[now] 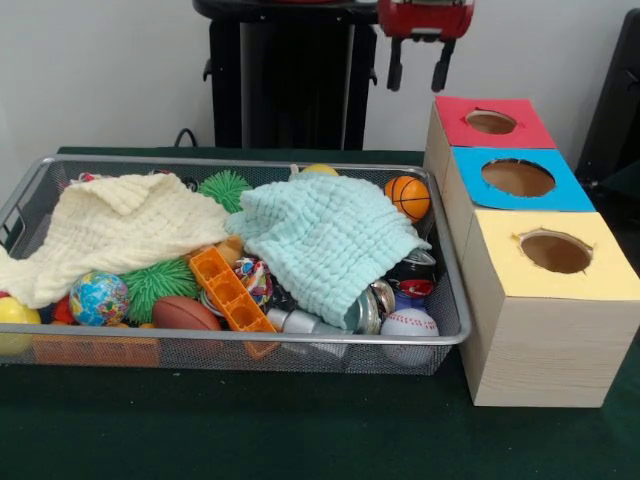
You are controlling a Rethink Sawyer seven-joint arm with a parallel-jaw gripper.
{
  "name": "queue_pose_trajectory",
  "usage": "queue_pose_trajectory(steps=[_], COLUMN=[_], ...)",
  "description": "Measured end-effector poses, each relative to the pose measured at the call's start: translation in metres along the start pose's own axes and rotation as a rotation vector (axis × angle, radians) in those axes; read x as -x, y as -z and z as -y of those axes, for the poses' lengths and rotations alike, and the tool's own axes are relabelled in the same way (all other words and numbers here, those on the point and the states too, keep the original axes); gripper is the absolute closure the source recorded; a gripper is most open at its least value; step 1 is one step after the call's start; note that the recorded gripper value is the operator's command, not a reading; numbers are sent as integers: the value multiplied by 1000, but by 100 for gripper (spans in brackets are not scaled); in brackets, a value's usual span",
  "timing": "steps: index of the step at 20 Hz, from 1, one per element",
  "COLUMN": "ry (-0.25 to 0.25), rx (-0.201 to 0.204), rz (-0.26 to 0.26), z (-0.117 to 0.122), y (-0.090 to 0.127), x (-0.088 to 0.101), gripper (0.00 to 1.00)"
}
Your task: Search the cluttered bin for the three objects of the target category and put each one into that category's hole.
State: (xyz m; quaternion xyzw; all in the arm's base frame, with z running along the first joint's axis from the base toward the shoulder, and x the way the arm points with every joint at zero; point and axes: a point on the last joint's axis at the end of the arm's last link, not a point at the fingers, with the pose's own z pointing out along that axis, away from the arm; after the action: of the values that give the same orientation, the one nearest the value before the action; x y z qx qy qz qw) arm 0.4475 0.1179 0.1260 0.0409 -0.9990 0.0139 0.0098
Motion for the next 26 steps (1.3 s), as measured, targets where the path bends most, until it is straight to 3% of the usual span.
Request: queue_pose_trajectory(steps=[17,26], ry=[-143,-188], rx=[-56,-57], rz=[52,93], z=[64,75], y=[-110,-155], x=[-13,-10], gripper=[0,0])
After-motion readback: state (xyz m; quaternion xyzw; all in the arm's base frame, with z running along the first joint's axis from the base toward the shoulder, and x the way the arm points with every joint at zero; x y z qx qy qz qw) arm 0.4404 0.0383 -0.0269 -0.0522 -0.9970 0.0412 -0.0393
